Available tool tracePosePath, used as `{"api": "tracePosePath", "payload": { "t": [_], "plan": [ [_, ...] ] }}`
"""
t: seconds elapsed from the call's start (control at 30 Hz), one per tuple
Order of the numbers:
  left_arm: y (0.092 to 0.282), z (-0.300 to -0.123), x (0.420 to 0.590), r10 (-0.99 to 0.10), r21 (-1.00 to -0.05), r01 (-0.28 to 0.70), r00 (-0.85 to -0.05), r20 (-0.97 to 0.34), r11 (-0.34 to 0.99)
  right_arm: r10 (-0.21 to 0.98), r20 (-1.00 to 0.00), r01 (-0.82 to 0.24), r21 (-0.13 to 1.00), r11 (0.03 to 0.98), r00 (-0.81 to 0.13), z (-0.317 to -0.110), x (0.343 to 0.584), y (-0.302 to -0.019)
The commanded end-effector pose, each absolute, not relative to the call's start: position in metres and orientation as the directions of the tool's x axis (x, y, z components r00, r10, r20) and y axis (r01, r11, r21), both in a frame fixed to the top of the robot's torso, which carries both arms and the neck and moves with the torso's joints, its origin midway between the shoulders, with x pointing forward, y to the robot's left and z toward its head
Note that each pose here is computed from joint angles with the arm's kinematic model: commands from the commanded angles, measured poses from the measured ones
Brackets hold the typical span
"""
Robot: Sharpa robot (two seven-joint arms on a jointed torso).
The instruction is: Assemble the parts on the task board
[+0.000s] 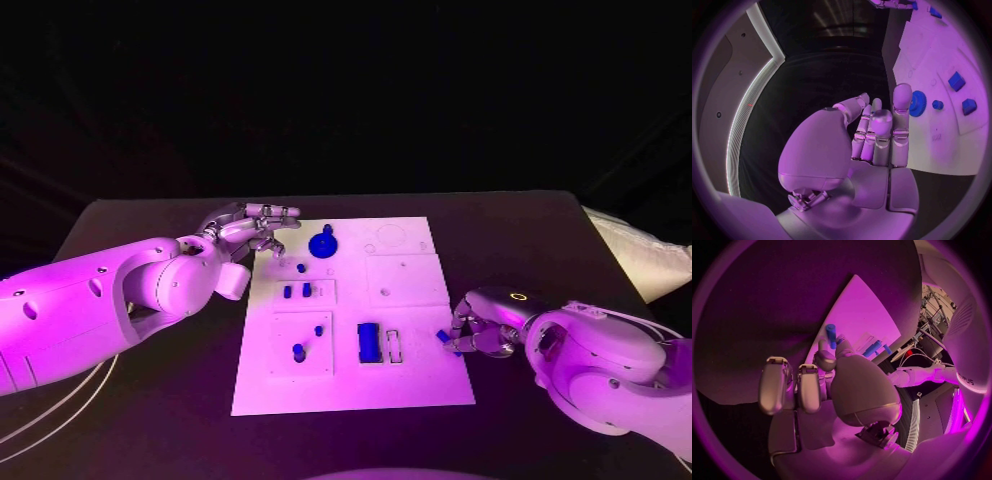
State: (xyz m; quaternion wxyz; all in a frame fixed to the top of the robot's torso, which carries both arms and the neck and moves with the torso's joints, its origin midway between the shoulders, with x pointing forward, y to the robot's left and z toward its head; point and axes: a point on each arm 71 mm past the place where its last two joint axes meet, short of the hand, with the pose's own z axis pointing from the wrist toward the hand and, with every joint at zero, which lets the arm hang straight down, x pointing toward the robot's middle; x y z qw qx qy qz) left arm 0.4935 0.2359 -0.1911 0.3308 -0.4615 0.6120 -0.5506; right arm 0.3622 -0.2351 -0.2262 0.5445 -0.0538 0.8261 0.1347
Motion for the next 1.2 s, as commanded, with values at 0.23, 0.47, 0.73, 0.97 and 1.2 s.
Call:
{"api": "tracePosePath", "payload": {
  "t": [0.23,0.47,0.73,0.97,1.2],
  "plan": [
    [0.234,-0.19,0.493,-0.922,-0.98,-0.194,-0.373,0.107,-0.035,0.024,-0.921,-0.244,0.127,0.961,-0.388,-0.229,0.363,-0.23],
    [0.235,-0.19,0.492,-0.922,-0.98,-0.194,-0.372,0.107,-0.035,-0.132,-0.927,-0.325,-0.011,0.946,-0.352,-0.233,0.364,-0.222],
    [0.235,-0.19,0.492,-0.922,-0.98,-0.195,-0.371,0.106,-0.035,-0.284,-0.895,-0.393,-0.137,0.909,-0.345,-0.238,0.363,-0.214],
    [0.236,-0.19,0.492,-0.923,-0.98,-0.195,-0.371,0.105,-0.033,-0.341,-0.868,-0.41,-0.181,0.894,-0.361,-0.242,0.362,-0.212],
    [0.234,-0.19,0.493,-0.921,-0.98,-0.194,-0.375,0.103,-0.031,-0.309,-0.882,-0.398,-0.156,0.904,-0.356,-0.241,0.363,-0.21]
  ]
}}
